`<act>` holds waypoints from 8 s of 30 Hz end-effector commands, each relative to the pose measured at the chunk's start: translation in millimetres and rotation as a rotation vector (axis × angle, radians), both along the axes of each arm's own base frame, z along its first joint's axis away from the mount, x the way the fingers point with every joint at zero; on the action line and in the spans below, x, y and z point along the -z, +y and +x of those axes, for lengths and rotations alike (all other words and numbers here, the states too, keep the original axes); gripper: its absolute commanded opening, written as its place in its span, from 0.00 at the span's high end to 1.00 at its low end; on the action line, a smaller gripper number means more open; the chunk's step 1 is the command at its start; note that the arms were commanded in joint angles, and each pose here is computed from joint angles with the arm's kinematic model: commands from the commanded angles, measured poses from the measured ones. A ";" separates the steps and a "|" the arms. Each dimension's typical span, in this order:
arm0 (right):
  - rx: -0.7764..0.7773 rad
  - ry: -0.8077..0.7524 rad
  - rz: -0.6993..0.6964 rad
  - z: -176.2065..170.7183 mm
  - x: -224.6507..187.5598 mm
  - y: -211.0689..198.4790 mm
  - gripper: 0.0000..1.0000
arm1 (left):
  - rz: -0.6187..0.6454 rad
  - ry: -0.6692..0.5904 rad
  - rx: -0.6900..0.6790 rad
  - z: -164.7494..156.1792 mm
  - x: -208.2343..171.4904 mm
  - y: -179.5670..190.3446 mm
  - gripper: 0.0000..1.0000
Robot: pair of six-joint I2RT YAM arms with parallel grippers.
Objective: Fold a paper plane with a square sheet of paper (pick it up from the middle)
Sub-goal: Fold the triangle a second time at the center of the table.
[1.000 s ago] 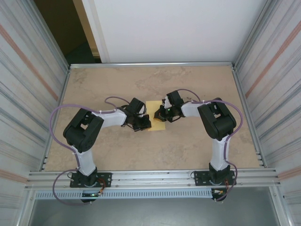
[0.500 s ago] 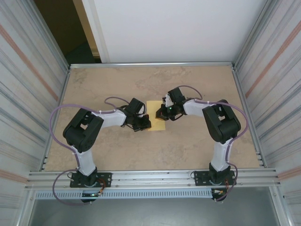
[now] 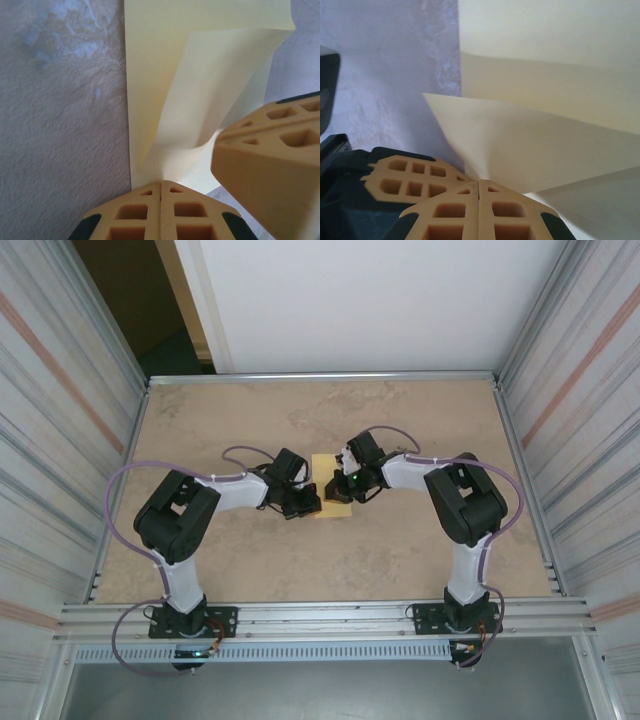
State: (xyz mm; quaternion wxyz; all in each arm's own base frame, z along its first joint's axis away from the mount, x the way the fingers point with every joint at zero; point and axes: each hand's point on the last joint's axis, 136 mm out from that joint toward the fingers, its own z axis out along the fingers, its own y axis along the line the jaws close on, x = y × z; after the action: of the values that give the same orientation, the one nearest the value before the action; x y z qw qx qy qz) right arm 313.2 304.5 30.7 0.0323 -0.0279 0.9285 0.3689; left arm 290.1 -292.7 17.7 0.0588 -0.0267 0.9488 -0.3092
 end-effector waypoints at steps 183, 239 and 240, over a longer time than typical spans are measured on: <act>0.012 0.063 -0.168 24.4 49.4 -29.0 1.00 | 0.070 0.083 -0.033 -51.6 16.4 45.3 1.00; 0.203 0.049 -0.093 38.0 17.3 -22.6 0.84 | 0.137 0.084 -0.146 12.7 34.7 43.8 1.00; 0.210 0.048 -0.108 39.3 20.8 -27.4 0.84 | 0.154 0.100 -0.152 9.9 37.5 47.2 1.00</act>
State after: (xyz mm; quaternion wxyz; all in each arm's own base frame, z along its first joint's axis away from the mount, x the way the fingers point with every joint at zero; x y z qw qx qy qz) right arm 348.1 289.3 19.3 0.0419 0.0804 0.9347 0.3436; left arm 329.6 -276.5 19.1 0.0982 -0.0742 0.9418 -0.3130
